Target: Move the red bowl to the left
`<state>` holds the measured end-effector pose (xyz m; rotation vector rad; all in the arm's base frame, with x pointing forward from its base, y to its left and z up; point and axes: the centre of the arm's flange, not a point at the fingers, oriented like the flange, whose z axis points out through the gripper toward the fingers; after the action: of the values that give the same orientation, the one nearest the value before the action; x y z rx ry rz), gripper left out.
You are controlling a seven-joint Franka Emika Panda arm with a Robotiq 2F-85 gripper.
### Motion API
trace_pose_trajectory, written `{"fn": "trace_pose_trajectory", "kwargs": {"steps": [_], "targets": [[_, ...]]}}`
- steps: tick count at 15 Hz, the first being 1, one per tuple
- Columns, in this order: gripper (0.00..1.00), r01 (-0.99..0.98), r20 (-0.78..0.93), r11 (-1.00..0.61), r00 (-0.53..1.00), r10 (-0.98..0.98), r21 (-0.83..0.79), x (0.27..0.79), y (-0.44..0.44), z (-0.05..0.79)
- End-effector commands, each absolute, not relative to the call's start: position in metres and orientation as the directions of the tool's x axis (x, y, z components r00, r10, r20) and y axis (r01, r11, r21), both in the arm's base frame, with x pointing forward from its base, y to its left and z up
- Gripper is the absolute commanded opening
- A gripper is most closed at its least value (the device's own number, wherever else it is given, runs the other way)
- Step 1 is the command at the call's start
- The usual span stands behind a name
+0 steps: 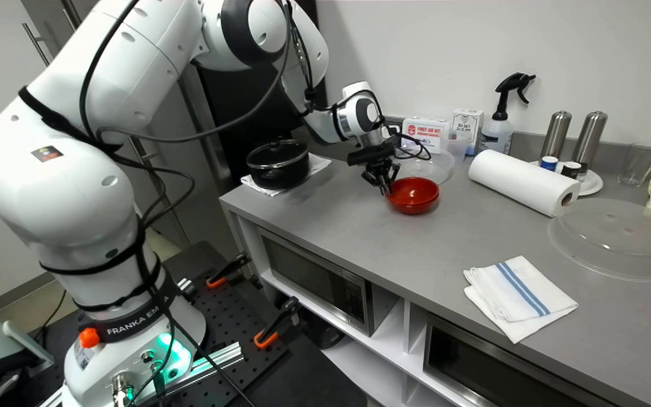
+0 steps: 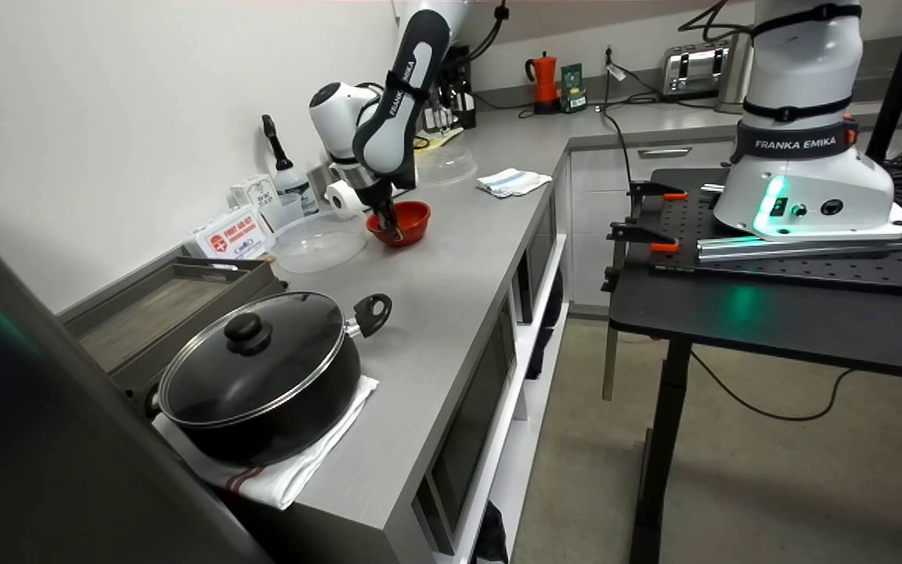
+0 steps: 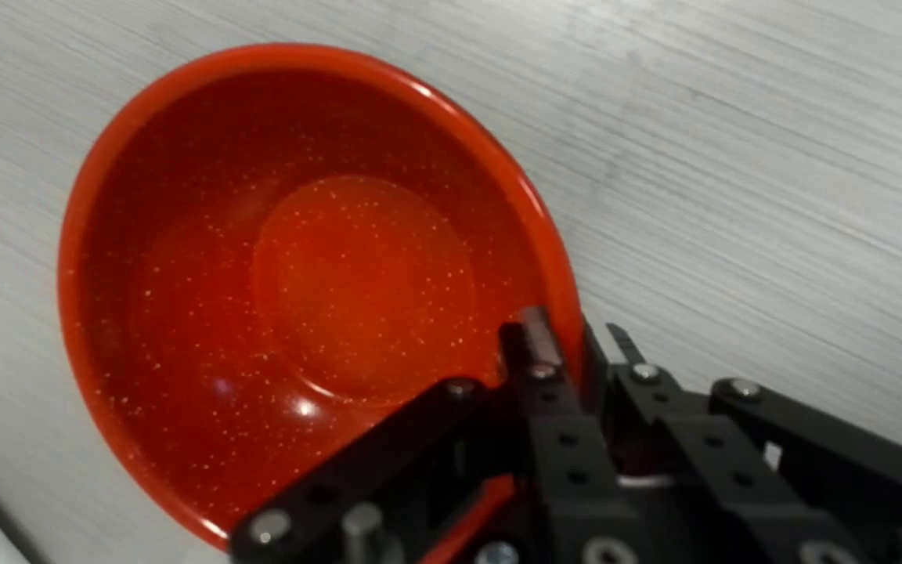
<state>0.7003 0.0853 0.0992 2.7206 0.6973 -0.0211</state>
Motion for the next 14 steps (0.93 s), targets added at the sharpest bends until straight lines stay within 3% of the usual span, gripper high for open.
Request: {"fn": "trace_pose_trajectory", "kwargs": {"steps": [1,14], "targets": [[0.03,0.546,-0.11,-0.777,0.834,0.541,0.314,0.663,0.104,0.11],[0.03,0.708,-0.183,-0.612,0.694,0.697,0.354,0.613,0.179,0.101]]}}
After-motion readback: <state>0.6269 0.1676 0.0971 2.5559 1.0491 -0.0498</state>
